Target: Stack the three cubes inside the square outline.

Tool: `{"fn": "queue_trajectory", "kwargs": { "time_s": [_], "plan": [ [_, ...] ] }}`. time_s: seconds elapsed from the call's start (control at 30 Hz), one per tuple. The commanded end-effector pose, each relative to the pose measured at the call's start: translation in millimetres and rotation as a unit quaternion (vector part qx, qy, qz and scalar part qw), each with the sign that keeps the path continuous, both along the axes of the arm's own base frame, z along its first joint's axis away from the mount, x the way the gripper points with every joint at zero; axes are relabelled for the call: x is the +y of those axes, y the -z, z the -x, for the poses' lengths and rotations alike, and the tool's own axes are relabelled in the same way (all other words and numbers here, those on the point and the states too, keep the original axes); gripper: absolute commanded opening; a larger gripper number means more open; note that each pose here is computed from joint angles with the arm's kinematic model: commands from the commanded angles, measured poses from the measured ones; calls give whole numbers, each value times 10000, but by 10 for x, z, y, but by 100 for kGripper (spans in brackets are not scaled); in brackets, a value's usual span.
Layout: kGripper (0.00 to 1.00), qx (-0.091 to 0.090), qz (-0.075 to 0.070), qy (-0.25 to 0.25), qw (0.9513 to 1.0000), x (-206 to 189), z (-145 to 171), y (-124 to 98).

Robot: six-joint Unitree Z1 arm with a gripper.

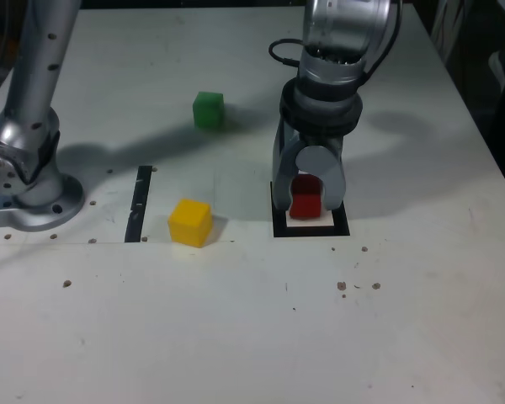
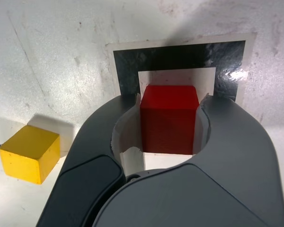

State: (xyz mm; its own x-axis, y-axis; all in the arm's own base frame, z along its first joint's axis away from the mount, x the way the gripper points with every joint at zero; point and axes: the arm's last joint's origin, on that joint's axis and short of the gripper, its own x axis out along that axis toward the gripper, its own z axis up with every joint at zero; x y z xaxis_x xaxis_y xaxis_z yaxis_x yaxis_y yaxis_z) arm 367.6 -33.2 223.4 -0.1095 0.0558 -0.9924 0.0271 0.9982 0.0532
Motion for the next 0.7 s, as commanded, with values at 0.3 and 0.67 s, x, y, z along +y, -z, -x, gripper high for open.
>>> {"fn": "queue_trajectory", "kwargs": {
  "time_s": [0.3,0.67],
  "plan": [
    [93,120,29,234,9997,10,36,-161],
    [100,-508,-90,944,9942,-28,676,-1022]
  ]
}}
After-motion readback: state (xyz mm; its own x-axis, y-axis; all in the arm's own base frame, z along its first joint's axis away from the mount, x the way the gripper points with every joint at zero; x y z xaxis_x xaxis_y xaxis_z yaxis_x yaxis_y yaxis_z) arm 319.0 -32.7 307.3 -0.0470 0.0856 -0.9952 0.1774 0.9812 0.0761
